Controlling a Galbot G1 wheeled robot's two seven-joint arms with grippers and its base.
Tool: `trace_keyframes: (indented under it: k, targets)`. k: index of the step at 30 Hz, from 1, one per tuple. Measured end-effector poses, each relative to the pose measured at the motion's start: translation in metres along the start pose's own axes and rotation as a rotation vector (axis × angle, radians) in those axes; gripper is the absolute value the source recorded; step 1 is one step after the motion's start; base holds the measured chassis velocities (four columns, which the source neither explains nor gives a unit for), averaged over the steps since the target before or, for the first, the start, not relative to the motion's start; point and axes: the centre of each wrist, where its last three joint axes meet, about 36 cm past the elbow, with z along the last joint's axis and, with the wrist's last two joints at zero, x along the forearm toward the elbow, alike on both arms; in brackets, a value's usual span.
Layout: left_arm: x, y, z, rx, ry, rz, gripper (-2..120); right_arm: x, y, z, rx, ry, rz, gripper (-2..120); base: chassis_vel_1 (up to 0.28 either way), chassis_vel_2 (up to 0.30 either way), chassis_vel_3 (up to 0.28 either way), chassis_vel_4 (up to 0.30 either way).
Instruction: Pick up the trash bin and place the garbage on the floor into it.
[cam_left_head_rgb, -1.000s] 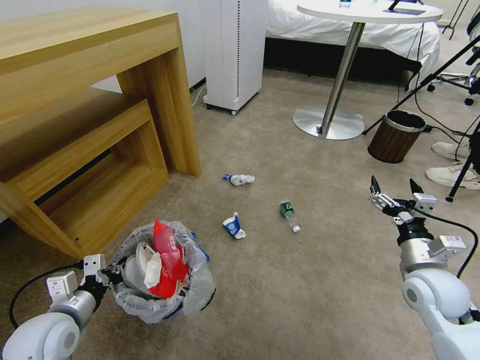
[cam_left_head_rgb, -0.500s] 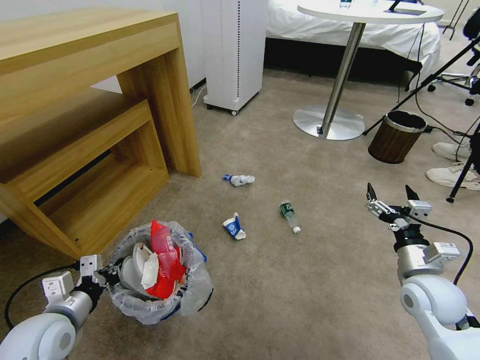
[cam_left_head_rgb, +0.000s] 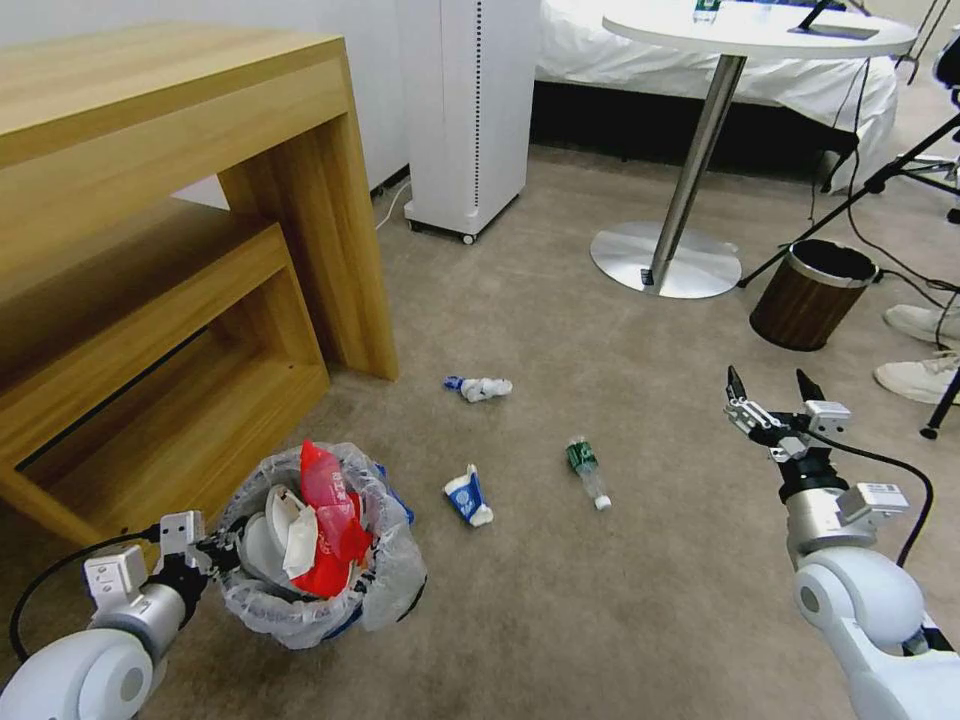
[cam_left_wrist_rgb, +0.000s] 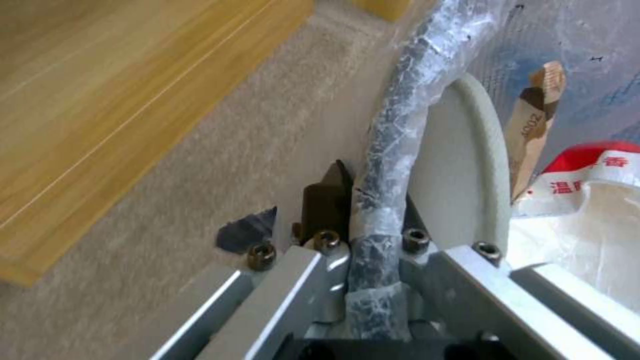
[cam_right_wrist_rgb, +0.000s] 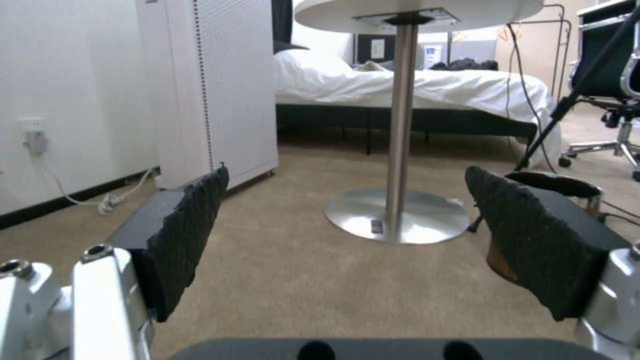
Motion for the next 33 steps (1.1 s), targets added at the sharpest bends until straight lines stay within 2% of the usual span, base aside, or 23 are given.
trace_keyframes:
  k: [10,18,24,33]
  targets:
    - [0.0,0.0,-0.001,-0.003,0.0,0.0,0,0.0,0.002,0.002,-0.001,0.0,-0.007,90,-0.143,0.142,0.146,-0.146]
    - [0.001,0.0,0.0,-0.011,0.01,0.0,0,0.0,0.004,0.004,-0.008,0.0,-0.021,95,-0.116,0.118,0.134,-0.107]
    - [0.004,-0.001,0.0,-0.018,0.025,0.004,0,0.001,0.004,0.004,-0.011,-0.007,-0.028,97,-0.025,0.021,0.019,-0.018]
    - [0.008,0.002,-0.012,-0.02,0.042,0.023,0,0.003,0.005,0.005,-0.017,-0.006,-0.038,100,0.0,0.0,0.0,0.0]
